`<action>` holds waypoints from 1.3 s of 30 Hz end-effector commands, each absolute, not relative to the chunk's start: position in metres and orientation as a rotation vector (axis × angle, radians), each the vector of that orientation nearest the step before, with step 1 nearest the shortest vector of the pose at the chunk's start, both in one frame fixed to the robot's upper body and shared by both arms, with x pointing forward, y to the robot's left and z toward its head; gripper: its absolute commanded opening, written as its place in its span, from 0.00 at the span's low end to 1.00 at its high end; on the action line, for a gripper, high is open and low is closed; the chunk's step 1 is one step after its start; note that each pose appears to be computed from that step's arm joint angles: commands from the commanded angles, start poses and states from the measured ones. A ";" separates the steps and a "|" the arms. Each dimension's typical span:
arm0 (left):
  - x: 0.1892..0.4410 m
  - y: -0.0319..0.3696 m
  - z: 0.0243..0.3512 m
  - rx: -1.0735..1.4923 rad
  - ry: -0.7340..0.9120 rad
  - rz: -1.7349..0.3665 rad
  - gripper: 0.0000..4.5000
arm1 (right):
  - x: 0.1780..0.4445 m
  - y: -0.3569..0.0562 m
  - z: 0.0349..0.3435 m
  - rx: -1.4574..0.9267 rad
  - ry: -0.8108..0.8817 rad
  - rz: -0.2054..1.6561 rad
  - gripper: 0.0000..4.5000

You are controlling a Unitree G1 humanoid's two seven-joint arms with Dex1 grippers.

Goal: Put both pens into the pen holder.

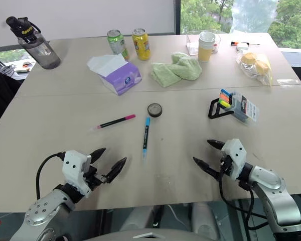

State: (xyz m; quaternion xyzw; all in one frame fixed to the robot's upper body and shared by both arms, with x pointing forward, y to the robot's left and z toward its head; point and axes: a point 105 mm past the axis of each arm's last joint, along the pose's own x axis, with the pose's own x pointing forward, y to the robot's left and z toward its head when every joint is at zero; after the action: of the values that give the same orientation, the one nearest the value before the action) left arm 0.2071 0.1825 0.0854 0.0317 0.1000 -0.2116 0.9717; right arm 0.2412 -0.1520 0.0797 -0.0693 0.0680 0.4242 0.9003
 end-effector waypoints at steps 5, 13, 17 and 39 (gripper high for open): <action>0.209 0.178 0.091 0.066 0.166 -0.471 1.00 | 0.239 -0.150 0.086 -0.171 0.106 0.893 0.99; 0.209 0.178 0.091 0.065 0.161 -0.467 1.00 | 0.243 -0.147 0.085 -0.182 0.105 0.905 0.99; 0.209 0.179 0.091 0.066 0.159 -0.462 1.00 | 0.244 -0.145 0.087 -0.188 0.100 0.919 0.99; 0.215 0.196 0.153 0.251 0.143 -0.757 1.00 | 0.364 0.003 0.194 -0.532 -0.033 1.162 0.99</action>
State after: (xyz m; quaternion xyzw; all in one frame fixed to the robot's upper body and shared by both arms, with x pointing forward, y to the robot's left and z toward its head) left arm 0.2147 0.1882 0.1478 0.1077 0.0741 -0.3875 0.9126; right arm 0.3649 -0.0094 0.1881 -0.2320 -0.0124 0.5277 0.8170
